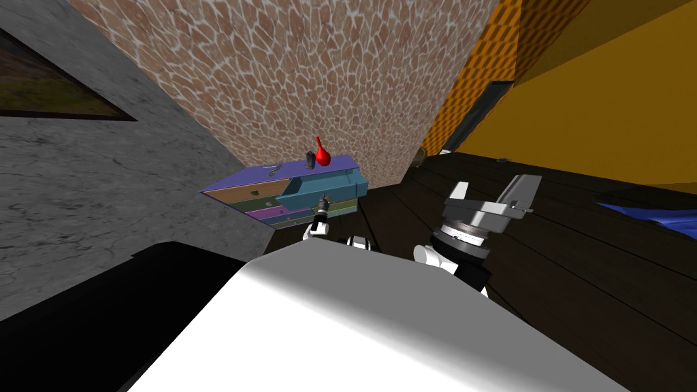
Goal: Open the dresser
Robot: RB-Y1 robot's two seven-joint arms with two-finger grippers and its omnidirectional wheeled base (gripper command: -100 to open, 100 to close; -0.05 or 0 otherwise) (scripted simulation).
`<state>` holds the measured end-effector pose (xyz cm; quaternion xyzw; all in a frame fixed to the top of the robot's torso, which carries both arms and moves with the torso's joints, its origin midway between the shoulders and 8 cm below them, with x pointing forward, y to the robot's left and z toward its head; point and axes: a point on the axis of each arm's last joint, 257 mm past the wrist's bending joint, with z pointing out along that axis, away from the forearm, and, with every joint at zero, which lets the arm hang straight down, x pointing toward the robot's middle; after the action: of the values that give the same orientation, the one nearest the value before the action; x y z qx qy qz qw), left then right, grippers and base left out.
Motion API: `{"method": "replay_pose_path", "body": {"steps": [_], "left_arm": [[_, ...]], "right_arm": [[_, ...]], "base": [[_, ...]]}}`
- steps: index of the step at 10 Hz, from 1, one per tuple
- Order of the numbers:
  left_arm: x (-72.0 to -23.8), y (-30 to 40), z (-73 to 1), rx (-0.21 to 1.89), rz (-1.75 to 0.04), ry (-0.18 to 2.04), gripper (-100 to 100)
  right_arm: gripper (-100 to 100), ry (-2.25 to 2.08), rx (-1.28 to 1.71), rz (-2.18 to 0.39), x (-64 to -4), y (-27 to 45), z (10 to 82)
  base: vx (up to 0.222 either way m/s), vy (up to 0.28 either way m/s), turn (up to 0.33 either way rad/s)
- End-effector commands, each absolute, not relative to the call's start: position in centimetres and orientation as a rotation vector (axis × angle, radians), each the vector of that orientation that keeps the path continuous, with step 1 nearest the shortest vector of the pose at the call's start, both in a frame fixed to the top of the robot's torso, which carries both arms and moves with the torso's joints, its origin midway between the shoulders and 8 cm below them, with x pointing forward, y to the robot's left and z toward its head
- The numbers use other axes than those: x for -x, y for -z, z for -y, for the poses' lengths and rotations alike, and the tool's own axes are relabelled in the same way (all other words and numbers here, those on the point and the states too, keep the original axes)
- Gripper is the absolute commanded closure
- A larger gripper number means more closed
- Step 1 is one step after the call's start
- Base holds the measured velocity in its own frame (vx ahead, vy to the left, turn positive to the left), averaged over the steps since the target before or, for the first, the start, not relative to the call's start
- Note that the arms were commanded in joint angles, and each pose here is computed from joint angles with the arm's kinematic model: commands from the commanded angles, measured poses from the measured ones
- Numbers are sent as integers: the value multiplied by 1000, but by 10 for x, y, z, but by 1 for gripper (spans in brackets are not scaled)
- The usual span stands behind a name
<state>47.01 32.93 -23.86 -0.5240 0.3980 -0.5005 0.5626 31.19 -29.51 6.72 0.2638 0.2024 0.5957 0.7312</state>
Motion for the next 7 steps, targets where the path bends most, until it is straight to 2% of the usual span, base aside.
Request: {"method": "replay_pose_path", "body": {"steps": [1,4,5,7], "left_arm": [[-478,221,-331,1226,-936,1183,-100],[-478,230,-330,1247,-951,1171,-100],[-477,232,-331,1253,-956,1167,0],[-476,238,-331,1264,-963,1161,0]], "right_arm": [[0,-1311,-581,-445,-312,-67,295],[0,-1311,-581,-445,-312,-67,295],[0,-1311,-581,-445,-312,-67,295],[0,-1311,-581,-445,-312,-67,295]], "base": [[-29,-17,11],[-13,-8,7],[0,0,0],[0,0,0]]}}
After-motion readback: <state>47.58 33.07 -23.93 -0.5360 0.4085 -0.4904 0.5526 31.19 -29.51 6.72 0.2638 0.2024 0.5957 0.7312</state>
